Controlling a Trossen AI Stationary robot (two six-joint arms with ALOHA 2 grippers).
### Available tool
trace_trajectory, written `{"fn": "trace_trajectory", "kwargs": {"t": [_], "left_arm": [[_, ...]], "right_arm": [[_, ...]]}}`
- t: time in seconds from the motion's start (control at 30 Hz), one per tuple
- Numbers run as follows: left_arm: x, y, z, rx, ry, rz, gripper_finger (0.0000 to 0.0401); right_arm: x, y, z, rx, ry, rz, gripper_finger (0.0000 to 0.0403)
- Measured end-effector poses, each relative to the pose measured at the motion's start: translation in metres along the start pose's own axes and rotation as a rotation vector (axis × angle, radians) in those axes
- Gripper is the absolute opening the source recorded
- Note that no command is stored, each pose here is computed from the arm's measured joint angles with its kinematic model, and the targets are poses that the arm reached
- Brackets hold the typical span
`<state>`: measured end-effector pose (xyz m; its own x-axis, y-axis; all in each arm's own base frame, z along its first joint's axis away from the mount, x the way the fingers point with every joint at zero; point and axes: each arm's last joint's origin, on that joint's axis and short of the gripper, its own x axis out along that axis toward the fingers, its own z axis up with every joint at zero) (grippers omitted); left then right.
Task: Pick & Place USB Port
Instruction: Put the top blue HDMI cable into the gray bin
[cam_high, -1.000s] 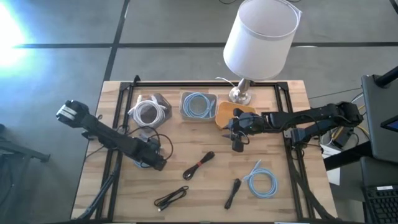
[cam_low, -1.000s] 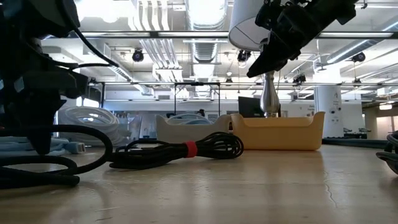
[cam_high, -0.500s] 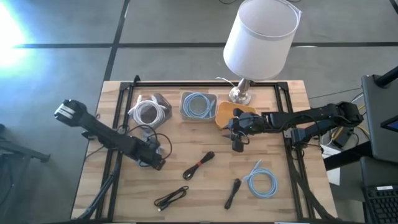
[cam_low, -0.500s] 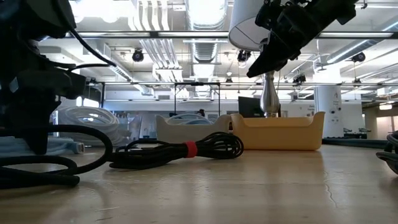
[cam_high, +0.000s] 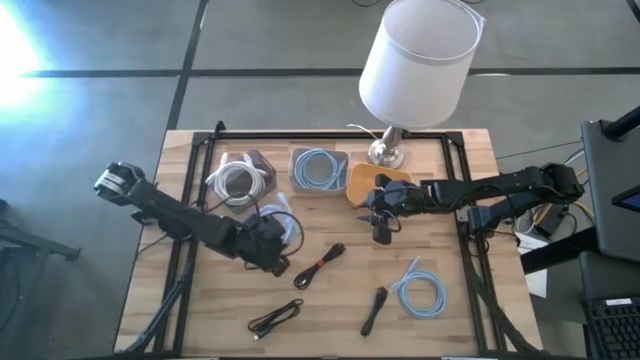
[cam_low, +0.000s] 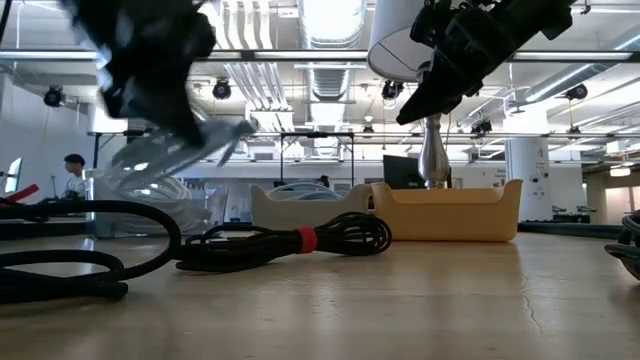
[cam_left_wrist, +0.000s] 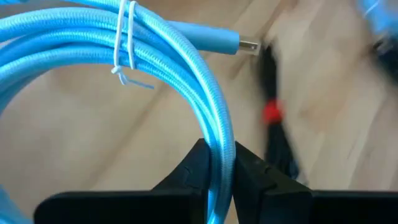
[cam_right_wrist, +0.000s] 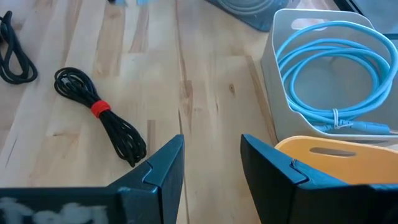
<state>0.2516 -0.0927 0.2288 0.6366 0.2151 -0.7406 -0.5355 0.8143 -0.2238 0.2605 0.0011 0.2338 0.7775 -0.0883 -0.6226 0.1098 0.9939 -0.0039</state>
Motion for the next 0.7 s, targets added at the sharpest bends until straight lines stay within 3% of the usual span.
{"fn": "trace_trajectory", "kwargs": {"t": [0.2,0.4,0.7], "left_arm": [[-0.018,-0.012,0.043,0.155,-0.153,0.014,0.0039],[-0.021,-0.002,0.077,0.269,-0.251,0.117,0.0039],[0.023,0.033,0.120,0.225,-0.380,0.240,0.0040]], "right_arm": [[0.000,0.000,0.000,-0.003,0.000,0.001,0.0155],[0.000,0.000,0.000,-0.004,0.000,0.001,0.0155],[0.000,0.000,0.000,-0.008,-0.001,0.003,0.0155]]}}
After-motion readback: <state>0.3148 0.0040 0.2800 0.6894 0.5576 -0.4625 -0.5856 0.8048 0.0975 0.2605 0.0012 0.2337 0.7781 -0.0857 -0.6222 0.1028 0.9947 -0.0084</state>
